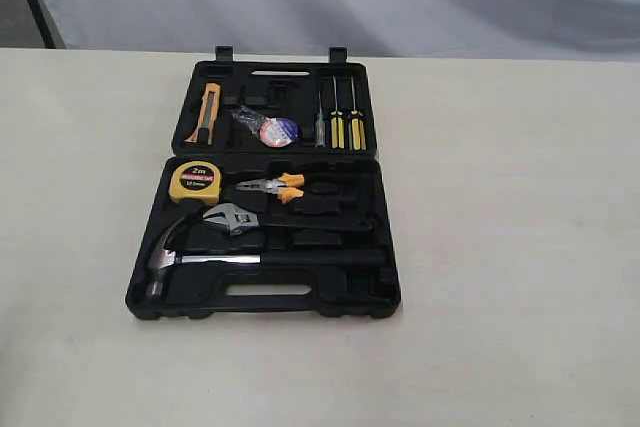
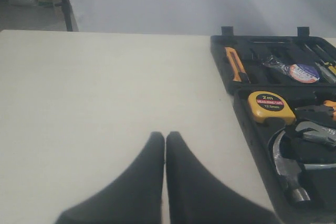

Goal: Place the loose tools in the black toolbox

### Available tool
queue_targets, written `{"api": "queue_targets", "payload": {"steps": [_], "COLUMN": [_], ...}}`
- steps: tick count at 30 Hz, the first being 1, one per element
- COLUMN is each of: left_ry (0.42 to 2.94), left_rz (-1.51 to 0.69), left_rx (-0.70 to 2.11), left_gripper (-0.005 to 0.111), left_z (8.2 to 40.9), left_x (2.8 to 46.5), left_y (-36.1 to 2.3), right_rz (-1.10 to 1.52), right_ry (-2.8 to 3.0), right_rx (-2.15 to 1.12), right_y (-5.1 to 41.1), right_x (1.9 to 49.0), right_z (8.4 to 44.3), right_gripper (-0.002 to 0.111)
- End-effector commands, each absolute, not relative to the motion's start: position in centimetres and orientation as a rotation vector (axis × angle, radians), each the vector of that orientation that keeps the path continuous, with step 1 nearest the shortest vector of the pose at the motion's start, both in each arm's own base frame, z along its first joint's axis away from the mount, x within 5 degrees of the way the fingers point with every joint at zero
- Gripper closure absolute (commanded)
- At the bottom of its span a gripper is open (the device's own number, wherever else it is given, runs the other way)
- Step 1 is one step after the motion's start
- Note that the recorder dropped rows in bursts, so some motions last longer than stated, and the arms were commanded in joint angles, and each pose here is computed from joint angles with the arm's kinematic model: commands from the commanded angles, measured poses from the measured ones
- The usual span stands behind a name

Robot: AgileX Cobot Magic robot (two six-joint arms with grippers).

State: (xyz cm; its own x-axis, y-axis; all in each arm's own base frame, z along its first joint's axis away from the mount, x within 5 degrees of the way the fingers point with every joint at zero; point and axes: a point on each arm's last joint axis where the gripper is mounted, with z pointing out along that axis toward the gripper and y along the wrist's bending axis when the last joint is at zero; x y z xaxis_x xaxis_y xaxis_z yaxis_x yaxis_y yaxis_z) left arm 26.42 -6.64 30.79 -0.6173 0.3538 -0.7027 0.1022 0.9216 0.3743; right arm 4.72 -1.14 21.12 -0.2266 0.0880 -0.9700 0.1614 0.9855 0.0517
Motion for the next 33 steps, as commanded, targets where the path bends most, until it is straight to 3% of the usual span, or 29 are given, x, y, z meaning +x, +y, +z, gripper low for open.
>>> {"api": "queue_targets", "payload": {"steps": [1, 9, 33], "left_ry": [2.223, 2.223, 2.223], "left_rz": [0.348, 0.348, 0.348], "left_rx": [0.306, 0.306, 0.306], "left_gripper": [0.105, 0.105, 0.105], "left_z": [30.7, 30.7, 30.7], "left_x": [26.3, 26.3, 26.3], "left_y": [-6.6, -6.6, -6.6], "right_rz": [-0.031, -0.015, -0.034], "right_ry": [1.815, 1.847, 1.815], "right_rx": [0.232, 0.204, 0.159], "right_y": [-1.0, -0.8, -0.7], "right_x": [4.9, 5.2, 5.3], "right_z": [19.9, 18.0, 18.3], "right_gripper": [0.108, 0.108, 0.108]}}
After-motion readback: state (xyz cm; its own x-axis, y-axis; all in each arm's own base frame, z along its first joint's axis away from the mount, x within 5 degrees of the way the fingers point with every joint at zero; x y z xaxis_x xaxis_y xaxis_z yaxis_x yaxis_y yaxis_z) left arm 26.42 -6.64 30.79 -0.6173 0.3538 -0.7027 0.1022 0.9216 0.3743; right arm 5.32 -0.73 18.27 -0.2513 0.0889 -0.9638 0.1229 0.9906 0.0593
